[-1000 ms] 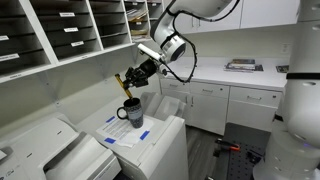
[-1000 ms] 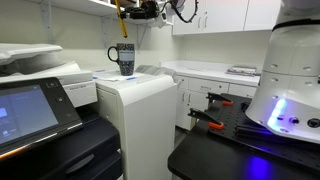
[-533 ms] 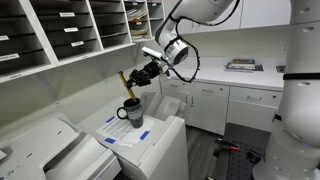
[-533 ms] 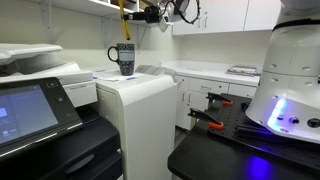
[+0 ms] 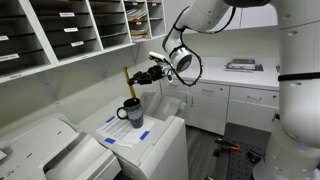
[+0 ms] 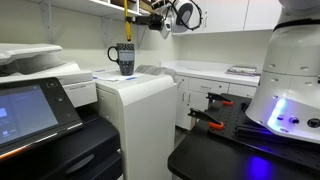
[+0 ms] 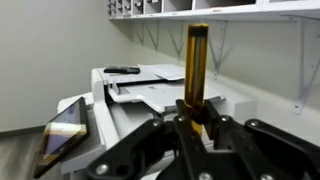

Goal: Pick up the yellow pen and put it in the black cup.

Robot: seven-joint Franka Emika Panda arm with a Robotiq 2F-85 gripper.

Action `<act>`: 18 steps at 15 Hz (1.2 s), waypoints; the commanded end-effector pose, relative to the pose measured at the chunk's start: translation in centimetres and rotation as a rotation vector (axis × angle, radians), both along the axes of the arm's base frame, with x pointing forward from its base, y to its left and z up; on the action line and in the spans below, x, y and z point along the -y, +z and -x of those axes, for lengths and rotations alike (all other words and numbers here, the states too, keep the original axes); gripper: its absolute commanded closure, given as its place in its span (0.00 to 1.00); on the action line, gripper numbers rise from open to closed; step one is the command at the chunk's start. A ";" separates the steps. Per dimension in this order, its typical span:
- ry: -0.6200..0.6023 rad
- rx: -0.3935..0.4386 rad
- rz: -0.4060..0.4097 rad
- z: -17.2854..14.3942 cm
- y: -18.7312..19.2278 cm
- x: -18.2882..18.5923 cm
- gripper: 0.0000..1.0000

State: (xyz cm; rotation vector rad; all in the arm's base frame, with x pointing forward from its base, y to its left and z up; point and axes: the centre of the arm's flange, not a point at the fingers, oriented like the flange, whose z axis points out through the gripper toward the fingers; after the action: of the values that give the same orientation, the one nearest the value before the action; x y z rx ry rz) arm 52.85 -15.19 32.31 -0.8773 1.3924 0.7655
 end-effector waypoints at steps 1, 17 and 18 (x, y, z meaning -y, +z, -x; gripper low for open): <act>0.004 -0.022 -0.091 -1.0 -0.6 0.0 0.95; 0.004 -0.059 -0.059 -2.0 -4.0 -0.4 0.52; 0.004 -0.052 -0.054 -2.0 -3.8 -0.5 0.46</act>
State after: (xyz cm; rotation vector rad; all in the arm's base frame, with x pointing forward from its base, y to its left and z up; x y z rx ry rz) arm 54.28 -14.78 27.79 -0.8294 1.4130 0.8358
